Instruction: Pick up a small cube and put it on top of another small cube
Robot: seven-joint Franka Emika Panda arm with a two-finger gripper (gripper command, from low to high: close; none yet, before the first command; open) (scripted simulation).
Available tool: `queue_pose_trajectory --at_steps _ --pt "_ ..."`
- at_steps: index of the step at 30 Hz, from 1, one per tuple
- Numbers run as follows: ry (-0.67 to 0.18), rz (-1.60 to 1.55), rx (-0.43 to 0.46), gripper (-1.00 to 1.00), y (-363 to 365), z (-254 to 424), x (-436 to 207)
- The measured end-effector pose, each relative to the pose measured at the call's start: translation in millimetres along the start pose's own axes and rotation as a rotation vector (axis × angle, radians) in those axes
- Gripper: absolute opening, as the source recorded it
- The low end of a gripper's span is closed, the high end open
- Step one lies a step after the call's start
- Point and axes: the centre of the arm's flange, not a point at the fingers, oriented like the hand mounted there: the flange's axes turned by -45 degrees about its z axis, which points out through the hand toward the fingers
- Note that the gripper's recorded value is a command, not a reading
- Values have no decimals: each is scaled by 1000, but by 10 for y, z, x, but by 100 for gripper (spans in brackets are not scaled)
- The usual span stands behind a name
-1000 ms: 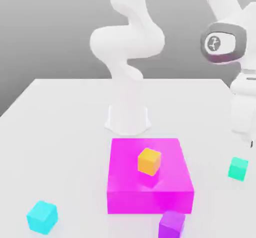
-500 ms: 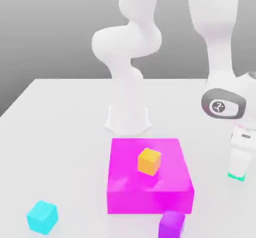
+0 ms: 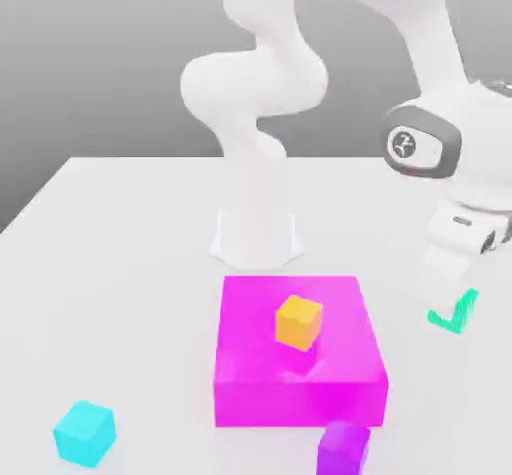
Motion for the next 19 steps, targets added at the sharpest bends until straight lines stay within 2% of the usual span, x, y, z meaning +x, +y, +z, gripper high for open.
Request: queue_pose_trajectory --at_steps 5,10,15,16,19 --pt "-8 198 8 -100 629 -334 -402" --pt "5 412 67 -100 1167 -603 -939" --pt "10 450 81 -100 1216 -166 -1017" --pt "10 450 81 100 1205 -63 -1022" --pt "10 450 81 100 1205 -63 -1022"
